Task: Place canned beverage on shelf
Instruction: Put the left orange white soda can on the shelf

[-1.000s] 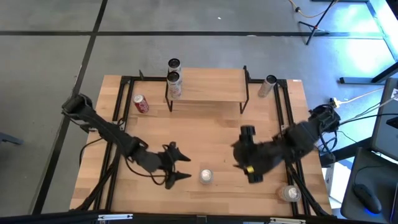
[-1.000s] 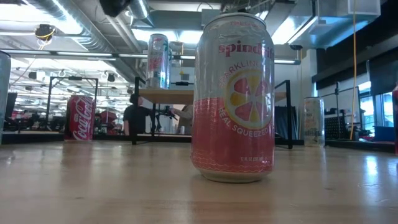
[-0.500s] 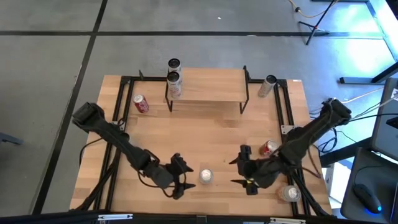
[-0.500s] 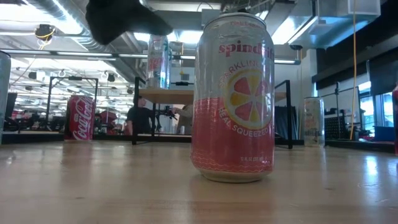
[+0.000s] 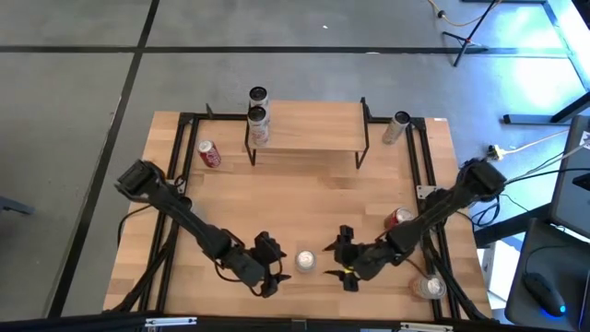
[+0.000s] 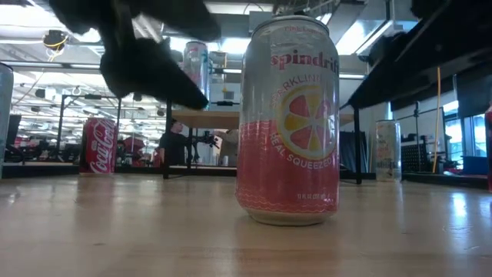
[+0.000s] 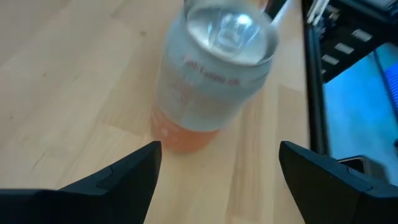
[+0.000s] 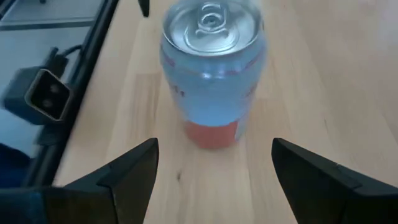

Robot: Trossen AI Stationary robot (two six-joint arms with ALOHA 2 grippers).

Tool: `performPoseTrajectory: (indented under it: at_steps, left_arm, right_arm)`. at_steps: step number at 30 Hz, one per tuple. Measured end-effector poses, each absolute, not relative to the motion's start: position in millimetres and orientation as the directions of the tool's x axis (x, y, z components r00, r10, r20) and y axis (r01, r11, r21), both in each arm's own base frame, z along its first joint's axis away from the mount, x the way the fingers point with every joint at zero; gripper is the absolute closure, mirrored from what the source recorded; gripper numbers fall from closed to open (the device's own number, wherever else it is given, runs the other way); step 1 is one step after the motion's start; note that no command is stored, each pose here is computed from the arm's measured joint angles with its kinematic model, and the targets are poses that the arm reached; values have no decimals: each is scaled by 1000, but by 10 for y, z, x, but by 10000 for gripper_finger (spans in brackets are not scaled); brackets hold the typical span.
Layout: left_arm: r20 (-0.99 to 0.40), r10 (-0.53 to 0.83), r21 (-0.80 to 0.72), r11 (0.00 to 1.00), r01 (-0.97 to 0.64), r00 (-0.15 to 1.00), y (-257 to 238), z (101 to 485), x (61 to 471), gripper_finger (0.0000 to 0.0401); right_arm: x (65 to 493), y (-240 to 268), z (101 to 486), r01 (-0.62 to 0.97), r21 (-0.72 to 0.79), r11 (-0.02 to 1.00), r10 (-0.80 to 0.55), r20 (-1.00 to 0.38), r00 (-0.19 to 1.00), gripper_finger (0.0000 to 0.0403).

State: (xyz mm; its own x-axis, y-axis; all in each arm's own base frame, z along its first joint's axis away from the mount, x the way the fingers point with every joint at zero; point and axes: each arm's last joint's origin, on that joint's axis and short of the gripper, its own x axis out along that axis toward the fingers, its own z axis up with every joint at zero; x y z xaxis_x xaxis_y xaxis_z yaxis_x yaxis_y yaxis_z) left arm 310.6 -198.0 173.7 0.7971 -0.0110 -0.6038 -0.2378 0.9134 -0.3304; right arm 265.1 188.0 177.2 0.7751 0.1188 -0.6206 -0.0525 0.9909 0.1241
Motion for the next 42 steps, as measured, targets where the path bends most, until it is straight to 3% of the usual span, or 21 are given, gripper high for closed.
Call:
performPoseTrajectory:
  at_steps: [11, 24, 42]
  left_arm:
    - [-610, 48, -308, 905, -293, 791, -1848, 1663, 3206, 83]
    - [-618, 8, -336, 901, -273, 786, -1782, 1668, 3259, 83]
    - [-625, -18, -351, 900, -260, 781, -1791, 1668, 3255, 83]
  right_arm:
    - [2975, 1828, 1533, -77, 112, 991, 125, -536, 835, 102]
    - [3179, 1838, 1403, -146, 121, 982, 184, -417, 890, 102]
    - [3326, 1923, 1388, -146, 95, 985, 173, -414, 894, 102]
